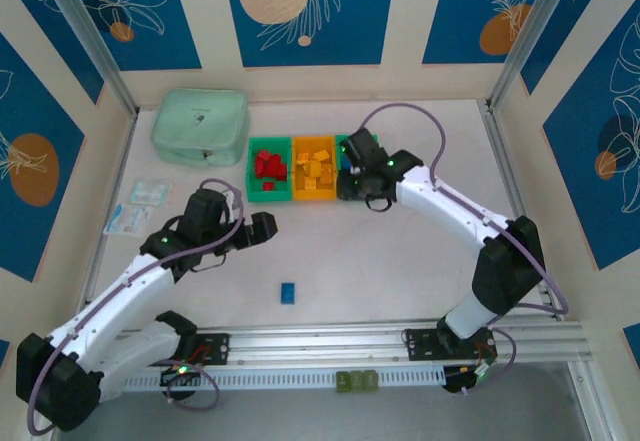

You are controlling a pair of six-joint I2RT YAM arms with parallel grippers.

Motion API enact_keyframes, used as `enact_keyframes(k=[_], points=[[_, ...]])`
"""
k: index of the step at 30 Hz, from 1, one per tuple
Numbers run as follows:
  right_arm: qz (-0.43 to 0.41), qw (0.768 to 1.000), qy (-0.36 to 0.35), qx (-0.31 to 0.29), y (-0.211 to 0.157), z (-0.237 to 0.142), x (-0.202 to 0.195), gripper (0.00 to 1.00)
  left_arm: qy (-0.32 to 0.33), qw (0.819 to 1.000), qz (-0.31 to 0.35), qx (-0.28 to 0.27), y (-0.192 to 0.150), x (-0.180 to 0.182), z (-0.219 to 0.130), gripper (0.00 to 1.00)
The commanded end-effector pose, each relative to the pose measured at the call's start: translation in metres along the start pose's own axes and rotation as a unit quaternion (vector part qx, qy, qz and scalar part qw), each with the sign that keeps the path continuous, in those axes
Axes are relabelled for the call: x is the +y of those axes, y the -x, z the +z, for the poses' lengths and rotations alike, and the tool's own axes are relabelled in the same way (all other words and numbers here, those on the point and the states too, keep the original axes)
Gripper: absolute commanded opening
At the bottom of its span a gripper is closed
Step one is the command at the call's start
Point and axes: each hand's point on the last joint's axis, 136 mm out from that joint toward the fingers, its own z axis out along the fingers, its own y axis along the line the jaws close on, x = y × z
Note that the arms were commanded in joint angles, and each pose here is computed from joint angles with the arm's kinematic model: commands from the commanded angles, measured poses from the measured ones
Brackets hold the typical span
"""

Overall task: Sort the legos into containers by color
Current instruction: Place the lego in the container.

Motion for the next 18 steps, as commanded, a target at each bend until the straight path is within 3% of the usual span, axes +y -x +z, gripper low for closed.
enact_keyframes(k=[1,7,15,18], points=[[-0.022,0.999,-0.03,-0.01,0.029,0.017,-0.018,0.33,-0.043,0.998,0.025,-0.028,0.025,-0.028,-0.003,0.99],[-0.029,0.997,-0.071,-0.005,0.071,0.056,-0.041,0.33,-0.064,0.997,0.027,-0.028,0.042,-0.046,0.011,0.99],[-0.004,0.995,-0.102,0.017,0.072,0.096,-0.07,0.34,-0.062,0.998,0.023,-0.014,0.046,-0.047,0.03,0.99],[-0.003,0.994,-0.109,0.022,0.071,0.099,-0.074,0.43,-0.06,0.998,0.024,-0.007,0.044,-0.047,0.034,0.99]])
